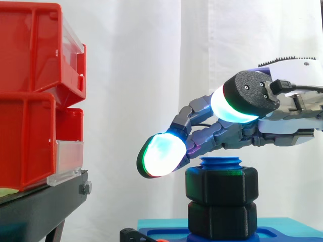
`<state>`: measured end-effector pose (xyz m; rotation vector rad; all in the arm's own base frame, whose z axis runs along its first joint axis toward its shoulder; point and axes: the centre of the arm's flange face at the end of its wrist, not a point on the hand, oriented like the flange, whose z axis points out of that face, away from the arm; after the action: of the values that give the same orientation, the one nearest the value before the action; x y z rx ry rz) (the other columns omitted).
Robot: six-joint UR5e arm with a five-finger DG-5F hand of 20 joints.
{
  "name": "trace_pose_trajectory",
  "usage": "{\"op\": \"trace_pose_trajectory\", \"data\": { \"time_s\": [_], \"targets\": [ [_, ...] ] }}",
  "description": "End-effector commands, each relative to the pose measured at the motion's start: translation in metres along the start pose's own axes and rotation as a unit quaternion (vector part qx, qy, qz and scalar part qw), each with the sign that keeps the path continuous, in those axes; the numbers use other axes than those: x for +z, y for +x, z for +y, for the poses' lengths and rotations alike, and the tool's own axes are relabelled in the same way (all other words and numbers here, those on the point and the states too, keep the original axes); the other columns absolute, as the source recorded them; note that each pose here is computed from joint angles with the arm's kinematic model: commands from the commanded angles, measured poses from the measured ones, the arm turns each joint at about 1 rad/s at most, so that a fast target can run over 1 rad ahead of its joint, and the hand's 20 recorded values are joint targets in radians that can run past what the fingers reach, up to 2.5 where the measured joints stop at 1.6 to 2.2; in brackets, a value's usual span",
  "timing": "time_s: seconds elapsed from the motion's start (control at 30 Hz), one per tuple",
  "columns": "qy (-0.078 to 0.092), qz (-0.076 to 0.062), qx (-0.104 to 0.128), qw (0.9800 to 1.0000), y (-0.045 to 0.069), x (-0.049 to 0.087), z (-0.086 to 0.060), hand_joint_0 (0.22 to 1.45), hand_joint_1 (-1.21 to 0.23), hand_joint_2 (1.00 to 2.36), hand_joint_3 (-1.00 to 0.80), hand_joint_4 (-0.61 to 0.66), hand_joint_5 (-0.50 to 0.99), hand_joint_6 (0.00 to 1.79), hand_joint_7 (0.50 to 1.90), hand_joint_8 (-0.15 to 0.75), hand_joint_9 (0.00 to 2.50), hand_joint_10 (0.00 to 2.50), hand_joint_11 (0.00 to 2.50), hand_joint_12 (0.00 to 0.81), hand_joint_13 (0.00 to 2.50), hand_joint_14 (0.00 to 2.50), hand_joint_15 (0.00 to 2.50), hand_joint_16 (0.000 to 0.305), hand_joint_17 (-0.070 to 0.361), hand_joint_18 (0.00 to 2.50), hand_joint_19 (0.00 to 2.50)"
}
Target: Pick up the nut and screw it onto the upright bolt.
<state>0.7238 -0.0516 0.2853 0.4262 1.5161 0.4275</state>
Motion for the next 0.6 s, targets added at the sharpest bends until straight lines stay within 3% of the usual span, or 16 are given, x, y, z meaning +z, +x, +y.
{"op": "trace_pose_trajectory", "data": {
  "time_s": [0.0, 0.23, 0.57],
  "targets": [
    [0.002, 0.001, 0.0, 1.0, 0.0035, 0.0002, 0.0051, 0.46, -0.24, 1.0, -0.5, 0.13, -0.18, 0.5, 0.66, 0.226, 0.41, 0.0, 0.0, 0.324, 0.14, 0.0, 0.0, 0.042, 0.095, 0.0, 0.0],
    [0.0, 0.001, 0.001, 1.0, 0.0038, 0.0001, 0.0075, 0.48, -0.28, 1.0, -0.5, 0.2, -0.13, 0.5, 0.91, 0.25, 0.49, 0.0, 0.0, 0.317, 0.2, 0.0, 0.0, 0.04, 0.09, 0.0, 0.0],
    [0.003, 0.003, 0.0, 1.0, 0.002, -0.0007, 0.0014, 0.49, -0.3, 1.0, -0.5, 0.21, -0.1, 0.5, 1.08, 0.262, 0.55, 0.0, 0.0, 0.313, 0.26, 0.0, 0.0, 0.038, 0.085, 0.0, 0.0]
  ]
}}
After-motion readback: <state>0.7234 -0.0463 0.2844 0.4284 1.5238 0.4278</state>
